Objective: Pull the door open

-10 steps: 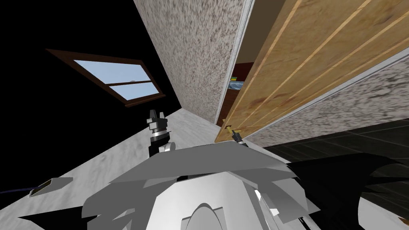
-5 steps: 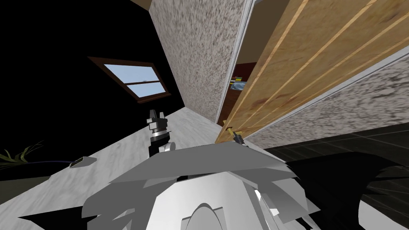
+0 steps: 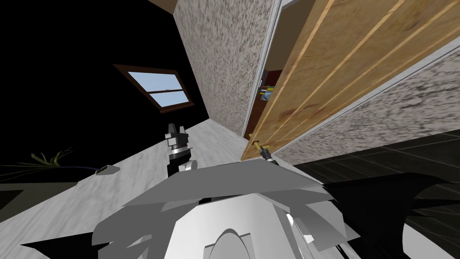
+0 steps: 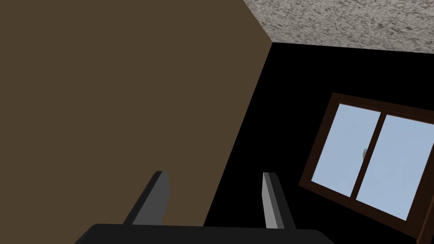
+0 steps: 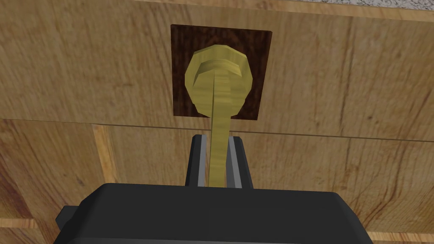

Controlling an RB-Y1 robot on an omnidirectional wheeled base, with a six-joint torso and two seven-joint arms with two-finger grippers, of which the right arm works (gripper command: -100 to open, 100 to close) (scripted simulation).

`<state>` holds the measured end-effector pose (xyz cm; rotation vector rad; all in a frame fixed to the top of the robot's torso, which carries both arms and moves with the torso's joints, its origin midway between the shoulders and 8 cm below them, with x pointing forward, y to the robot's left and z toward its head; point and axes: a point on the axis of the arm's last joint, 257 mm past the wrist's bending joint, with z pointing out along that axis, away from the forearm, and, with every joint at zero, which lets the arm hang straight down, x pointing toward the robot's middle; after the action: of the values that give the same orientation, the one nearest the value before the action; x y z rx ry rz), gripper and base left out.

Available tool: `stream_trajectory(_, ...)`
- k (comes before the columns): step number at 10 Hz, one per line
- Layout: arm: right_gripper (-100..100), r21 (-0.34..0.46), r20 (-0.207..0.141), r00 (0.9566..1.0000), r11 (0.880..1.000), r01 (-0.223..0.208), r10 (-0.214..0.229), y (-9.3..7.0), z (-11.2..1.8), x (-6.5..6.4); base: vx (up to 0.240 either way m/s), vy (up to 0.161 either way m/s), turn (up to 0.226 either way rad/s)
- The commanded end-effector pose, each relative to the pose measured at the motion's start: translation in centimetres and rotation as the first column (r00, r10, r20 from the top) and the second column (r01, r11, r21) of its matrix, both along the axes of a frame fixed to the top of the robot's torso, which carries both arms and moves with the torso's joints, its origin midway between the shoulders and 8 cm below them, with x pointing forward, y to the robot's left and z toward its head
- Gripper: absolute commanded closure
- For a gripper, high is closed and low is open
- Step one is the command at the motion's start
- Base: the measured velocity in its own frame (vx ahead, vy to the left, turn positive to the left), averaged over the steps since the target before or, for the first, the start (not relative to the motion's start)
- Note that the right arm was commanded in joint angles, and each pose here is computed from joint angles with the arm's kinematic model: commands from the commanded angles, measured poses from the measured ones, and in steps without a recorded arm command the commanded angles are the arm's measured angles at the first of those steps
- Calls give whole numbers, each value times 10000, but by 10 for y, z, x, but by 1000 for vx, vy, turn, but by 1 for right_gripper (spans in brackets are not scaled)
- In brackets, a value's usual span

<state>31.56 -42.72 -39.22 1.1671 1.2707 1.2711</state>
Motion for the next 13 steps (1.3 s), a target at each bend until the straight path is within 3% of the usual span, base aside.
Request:
stream_trajectory(1, 100, 63, -53, 9998, 9998, -165, 165, 11, -4, 8, -233, -68, 72)
stream_trajectory(7, 100, 48, -28, 9988, 9988, -492, 492, 30, -3, 40, -161, -57, 52)
stream_trajectory(9, 100, 48, -28, 9988, 9988, -492, 492, 30, -3, 40, -94, -42, 13)
stream_trajectory(10, 100, 33, -20, 9982, 9982, -604, 604, 36, -2, 51, -124, -55, 54)
stream_trajectory(13, 100, 9, -10, 9973, 9973, -737, 737, 44, -1, 63, -159, -119, 58)
